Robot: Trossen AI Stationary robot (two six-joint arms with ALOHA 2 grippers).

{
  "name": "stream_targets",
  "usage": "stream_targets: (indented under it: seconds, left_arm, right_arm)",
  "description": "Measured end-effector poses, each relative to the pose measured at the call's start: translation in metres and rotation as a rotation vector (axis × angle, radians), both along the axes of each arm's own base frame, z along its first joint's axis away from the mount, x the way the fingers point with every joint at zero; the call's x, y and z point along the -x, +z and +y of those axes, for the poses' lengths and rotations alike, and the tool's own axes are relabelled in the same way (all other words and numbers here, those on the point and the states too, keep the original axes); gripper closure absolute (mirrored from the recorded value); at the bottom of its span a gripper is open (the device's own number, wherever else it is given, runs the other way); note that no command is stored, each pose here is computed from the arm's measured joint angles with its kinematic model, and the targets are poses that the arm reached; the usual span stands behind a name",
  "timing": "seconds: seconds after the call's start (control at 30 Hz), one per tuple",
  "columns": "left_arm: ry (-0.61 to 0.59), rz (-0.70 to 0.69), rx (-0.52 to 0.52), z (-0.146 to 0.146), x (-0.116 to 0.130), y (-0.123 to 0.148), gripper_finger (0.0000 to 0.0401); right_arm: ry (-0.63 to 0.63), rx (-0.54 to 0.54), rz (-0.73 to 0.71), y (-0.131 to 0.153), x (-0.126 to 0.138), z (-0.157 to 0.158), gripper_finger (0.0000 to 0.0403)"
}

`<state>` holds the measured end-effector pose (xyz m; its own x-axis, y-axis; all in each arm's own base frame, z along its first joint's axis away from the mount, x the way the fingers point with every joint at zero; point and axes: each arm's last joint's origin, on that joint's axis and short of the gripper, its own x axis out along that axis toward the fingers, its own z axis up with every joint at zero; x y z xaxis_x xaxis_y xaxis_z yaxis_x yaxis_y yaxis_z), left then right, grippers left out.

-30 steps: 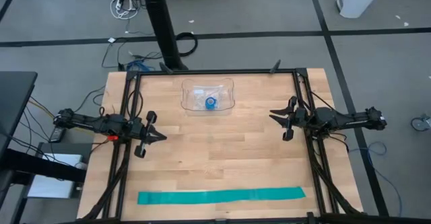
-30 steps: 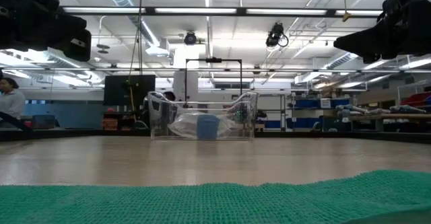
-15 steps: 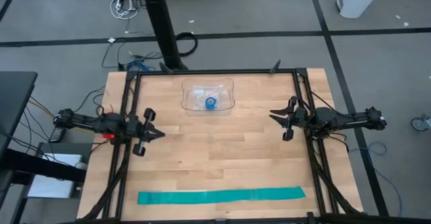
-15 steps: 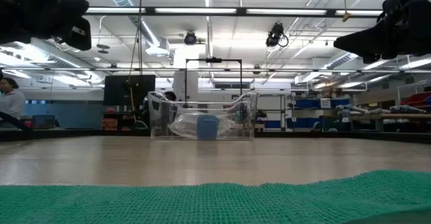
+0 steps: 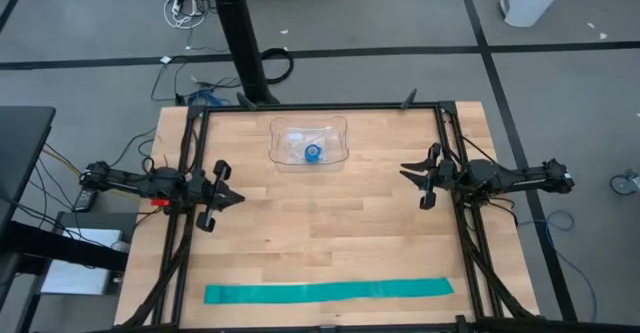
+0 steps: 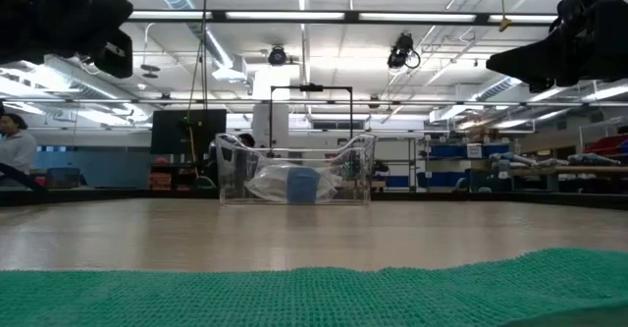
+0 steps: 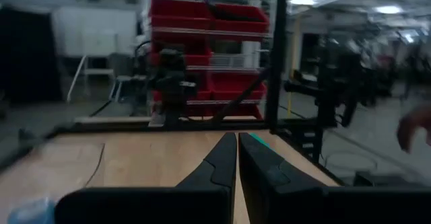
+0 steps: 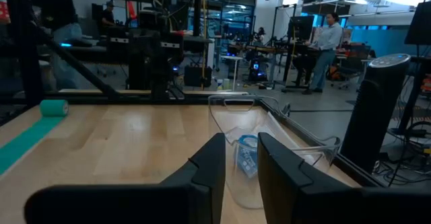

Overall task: Roll bandage
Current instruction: Roll the green bandage

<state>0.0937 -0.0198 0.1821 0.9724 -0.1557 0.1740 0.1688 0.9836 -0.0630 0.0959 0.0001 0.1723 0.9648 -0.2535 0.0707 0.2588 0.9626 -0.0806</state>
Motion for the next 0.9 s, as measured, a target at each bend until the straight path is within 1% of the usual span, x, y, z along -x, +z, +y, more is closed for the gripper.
stream_targets:
  seconds: [0.1, 0.27, 0.37, 0.47, 0.57, 0.63, 0.7, 0.8, 0.9]
  left_arm:
    - [0.026, 0.036, 0.093, 0.001, 0.000, -0.002, 0.0378]
    - [0.033, 0.054, 0.190, 0.002, -0.001, -0.003, 0.0378]
    - [0.033, 0.040, 0.192, 0.002, 0.000, -0.001, 0.0378]
    - [0.063, -0.014, 0.184, 0.003, 0.000, 0.004, 0.0378]
    - [0.071, -0.077, 0.148, 0.003, 0.002, 0.009, 0.0378]
    - [0.081, -0.093, 0.132, 0.003, 0.001, 0.010, 0.0378]
    - [0.115, -0.086, 0.133, 0.004, 0.000, 0.010, 0.0378]
    - [0.174, -0.022, 0.123, 0.005, -0.004, 0.008, 0.0378]
    - [0.218, 0.032, 0.101, 0.004, -0.010, 0.011, 0.0378]
  right_arm:
    - [0.000, 0.000, 0.000, 0.000, 0.000, 0.000, 0.0325]
    - [0.000, 0.000, 0.000, 0.000, 0.000, 0.000, 0.0325]
    - [0.000, 0.000, 0.000, 0.000, 0.000, 0.000, 0.0325]
    - [0.000, 0.000, 0.000, 0.000, 0.000, 0.000, 0.0325]
    - [0.000, 0.000, 0.000, 0.000, 0.000, 0.000, 0.0325]
    - [0.000, 0.000, 0.000, 0.000, 0.000, 0.000, 0.0325]
    - [0.000, 0.000, -0.001, 0.000, 0.000, 0.000, 0.0325]
    - [0.002, -0.012, -0.016, 0.001, 0.000, 0.000, 0.0325]
    - [0.018, -0.080, -0.111, 0.009, 0.001, 0.000, 0.0325]
